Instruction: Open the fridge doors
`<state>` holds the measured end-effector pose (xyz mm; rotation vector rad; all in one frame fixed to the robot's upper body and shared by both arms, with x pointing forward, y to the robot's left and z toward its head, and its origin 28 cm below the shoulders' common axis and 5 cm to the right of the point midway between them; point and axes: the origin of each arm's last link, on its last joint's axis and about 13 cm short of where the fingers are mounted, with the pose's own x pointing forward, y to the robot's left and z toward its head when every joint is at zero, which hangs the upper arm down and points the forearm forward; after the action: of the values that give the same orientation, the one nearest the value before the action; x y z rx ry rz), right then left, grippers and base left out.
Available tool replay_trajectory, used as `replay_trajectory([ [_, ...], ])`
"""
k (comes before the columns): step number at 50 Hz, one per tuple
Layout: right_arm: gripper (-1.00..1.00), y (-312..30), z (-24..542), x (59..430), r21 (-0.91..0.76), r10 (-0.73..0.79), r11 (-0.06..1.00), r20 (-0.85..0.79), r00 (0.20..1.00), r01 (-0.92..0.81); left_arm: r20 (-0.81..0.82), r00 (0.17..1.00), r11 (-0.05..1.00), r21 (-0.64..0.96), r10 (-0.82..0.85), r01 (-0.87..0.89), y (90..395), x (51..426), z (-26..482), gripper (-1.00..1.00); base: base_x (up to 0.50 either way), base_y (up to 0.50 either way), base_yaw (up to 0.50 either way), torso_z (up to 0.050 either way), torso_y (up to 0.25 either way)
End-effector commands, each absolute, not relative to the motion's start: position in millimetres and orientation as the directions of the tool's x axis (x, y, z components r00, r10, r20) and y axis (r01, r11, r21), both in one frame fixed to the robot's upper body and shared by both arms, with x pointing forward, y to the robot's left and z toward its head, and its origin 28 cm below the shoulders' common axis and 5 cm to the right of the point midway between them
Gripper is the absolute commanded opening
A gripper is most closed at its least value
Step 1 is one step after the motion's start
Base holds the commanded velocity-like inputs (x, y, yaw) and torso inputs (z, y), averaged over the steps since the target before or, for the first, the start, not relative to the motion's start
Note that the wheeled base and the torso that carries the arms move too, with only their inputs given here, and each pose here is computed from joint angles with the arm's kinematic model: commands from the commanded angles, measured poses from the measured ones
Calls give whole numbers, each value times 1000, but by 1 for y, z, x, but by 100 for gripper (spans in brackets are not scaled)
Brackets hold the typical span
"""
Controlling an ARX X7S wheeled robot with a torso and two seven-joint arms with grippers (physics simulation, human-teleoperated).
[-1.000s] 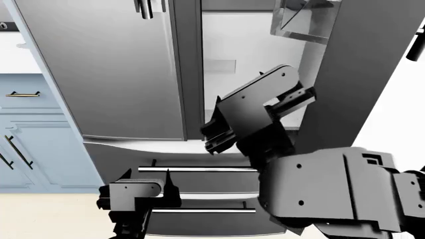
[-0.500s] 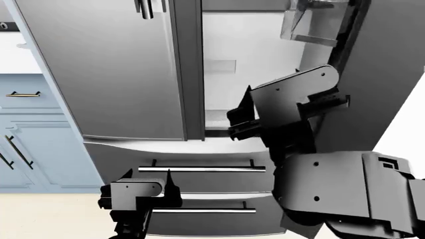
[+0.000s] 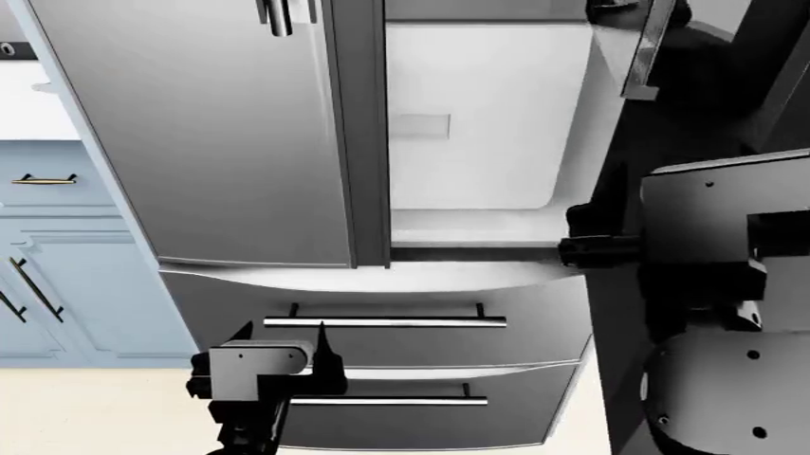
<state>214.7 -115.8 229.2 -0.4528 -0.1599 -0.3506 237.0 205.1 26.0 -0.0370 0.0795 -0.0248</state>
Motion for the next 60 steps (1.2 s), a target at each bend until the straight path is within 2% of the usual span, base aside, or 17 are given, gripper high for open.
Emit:
replay_trajectory([
  [1,100,-153,229,209,-398,-455,760,236,858,513,-77,997,999,-39,-24,21,207,235,27,100,0,0,0,0,0],
  [26,100,-213,217,226,-419,-666,590,230,709,690,-78,997,999,-44,-26,23,205,237,27,100,0,0,0,0,0],
  [34,100,-197,203,238,-405,-558,696,216,801,594,-77,997,999,-43,-23,20,205,237,27,100,0,0,0,0,0],
  [37,100,-192,203,237,-403,-541,707,222,811,582,-77,997,999,-43,-23,20,205,237,27,100,0,0,0,0,0],
  [47,100,-168,214,216,-322,-384,842,208,900,434,-77,997,999,-43,-23,19,205,237,27,100,0,0,0,0,0],
  [52,100,-157,223,203,-225,-262,925,201,944,305,-79,996,999,-41,-26,23,205,237,27,100,0,0,0,0,0],
  [60,100,-148,218,201,-192,-190,955,198,962,228,-79,997,999,-40,-26,23,204,238,28,100,0,0,0,0,0],
])
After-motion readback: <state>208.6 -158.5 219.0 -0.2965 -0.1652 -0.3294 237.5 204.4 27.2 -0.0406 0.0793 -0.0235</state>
